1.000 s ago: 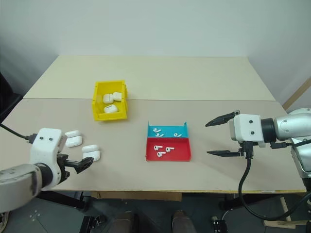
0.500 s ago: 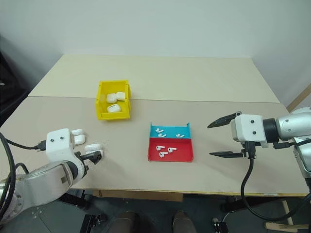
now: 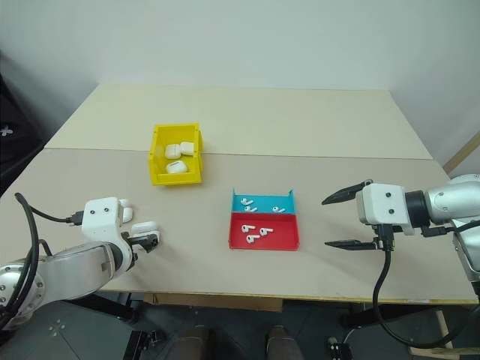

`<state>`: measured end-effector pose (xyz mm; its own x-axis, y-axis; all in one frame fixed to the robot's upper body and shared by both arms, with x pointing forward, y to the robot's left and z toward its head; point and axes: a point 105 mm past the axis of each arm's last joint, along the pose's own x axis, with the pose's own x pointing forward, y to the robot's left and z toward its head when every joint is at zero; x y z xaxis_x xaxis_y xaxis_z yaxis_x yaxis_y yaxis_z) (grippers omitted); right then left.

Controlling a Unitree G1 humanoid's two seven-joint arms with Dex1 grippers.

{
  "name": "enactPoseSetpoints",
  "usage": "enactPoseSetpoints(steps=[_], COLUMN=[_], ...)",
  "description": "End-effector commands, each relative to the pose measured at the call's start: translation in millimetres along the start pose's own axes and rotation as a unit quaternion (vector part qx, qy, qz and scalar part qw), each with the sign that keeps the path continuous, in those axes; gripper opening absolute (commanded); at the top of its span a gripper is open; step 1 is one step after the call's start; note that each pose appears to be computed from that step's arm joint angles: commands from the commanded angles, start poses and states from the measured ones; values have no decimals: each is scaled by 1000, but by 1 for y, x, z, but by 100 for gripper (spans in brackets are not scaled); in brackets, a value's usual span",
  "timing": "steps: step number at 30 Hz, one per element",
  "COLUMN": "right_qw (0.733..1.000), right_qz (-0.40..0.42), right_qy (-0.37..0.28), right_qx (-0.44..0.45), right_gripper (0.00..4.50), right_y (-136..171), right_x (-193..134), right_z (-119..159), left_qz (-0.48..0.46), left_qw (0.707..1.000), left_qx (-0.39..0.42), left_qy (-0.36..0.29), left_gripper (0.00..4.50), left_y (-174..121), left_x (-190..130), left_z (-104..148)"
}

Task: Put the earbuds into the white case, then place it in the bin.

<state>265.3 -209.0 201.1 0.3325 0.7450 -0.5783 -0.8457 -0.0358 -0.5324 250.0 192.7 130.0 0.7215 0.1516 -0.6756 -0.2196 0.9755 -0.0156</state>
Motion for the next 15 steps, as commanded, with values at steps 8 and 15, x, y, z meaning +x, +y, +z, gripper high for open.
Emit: enactPoseSetpoints(steps=[8,15], right_qw=[999,999], right_qz=[-33,-35], right_qy=[16,16], right_qx=[-20,-18], right_gripper=[446,446], right_y=[-6,-5], right_x=[-13,-12], right_z=[9,10], left_qz=[-4,-2], left_qw=[1000,1000], left_qx=[9,-11], left_qy=[-3,10], left_gripper=[450,450], left_y=[1,-6], left_x=[3,10], left_z=[8,8])
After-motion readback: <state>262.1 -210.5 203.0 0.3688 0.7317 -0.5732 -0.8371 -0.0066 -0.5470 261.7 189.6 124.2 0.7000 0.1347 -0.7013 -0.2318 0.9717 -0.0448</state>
